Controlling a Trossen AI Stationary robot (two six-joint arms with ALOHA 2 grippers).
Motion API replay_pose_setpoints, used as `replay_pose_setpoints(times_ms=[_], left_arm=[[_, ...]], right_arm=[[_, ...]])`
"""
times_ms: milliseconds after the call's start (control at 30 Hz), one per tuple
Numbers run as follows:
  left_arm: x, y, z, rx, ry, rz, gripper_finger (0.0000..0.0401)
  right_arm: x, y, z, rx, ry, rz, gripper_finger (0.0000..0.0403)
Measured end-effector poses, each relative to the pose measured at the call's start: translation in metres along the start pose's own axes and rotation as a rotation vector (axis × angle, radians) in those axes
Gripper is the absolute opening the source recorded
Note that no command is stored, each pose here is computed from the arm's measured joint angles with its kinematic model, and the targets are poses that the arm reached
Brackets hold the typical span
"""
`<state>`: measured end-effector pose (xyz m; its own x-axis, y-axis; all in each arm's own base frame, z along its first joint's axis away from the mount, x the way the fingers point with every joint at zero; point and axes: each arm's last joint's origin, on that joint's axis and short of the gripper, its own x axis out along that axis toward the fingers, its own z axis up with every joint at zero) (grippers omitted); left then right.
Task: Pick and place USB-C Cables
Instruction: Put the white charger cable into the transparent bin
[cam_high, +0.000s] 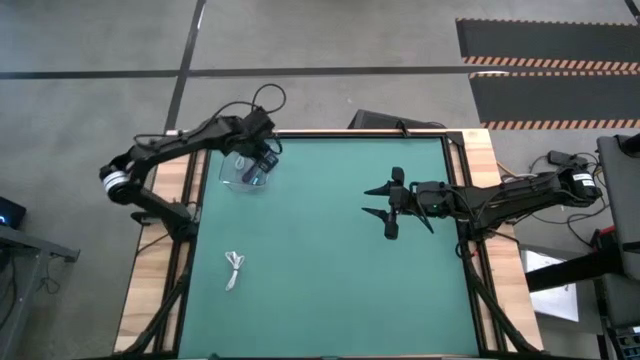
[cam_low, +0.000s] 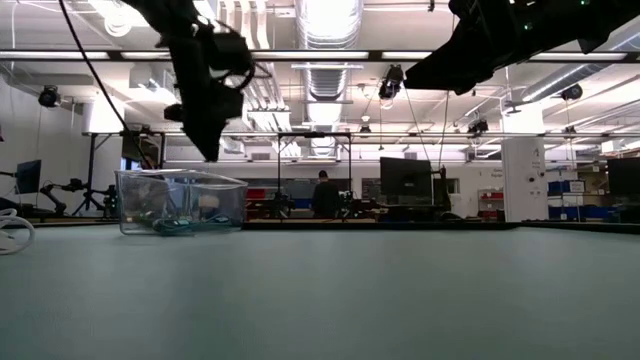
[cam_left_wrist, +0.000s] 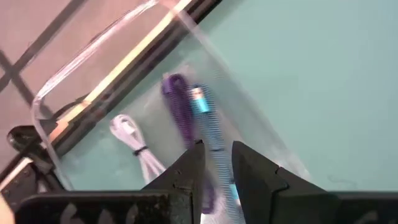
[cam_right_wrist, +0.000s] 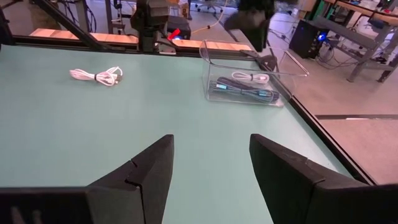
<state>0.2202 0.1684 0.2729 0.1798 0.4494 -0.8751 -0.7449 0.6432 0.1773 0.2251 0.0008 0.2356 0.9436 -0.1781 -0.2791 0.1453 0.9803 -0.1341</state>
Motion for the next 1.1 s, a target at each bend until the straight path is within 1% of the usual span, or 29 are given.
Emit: replay_pose_setpoints(times_ms=[267, 500, 667, 800, 967, 1100], left_arm=[[-0.042, -0.049, -0.021, 0.033, -0.106, -0.133, 0.0063], [-0.065, -0.094, -0.043, 0.083, -0.123, -0.252, 0.0063], [-0.078, -0.124, -0.063, 0.091, -0.101, -0.331, 0.0063], [-0.090, -0.143, -0.081, 0.098, -0.073, -0.400, 0.0063], [-0.104, -0.160, -0.102, 0.076, -0.037, -0.462, 0.0063], [-0.114, -0.170, -0.119, 0.038, 0.042, -0.533, 0.0063]], right_arm=[[0.000, 0.000, 0.000, 0.000, 0.001, 0.000, 0.0203], [0.000, 0.000, 0.000, 0.008, 0.002, 0.001, 0.0203], [0.000, 0.000, 0.000, 0.013, 0.005, 0.001, 0.0203], [0.000, 0.000, -0.001, 0.014, 0.013, 0.002, 0.0203], [0.000, 0.000, -0.001, 0.016, 0.014, 0.002, 0.0203], [0.000, 0.000, -0.002, 0.027, 0.015, 0.002, 0.0203]])
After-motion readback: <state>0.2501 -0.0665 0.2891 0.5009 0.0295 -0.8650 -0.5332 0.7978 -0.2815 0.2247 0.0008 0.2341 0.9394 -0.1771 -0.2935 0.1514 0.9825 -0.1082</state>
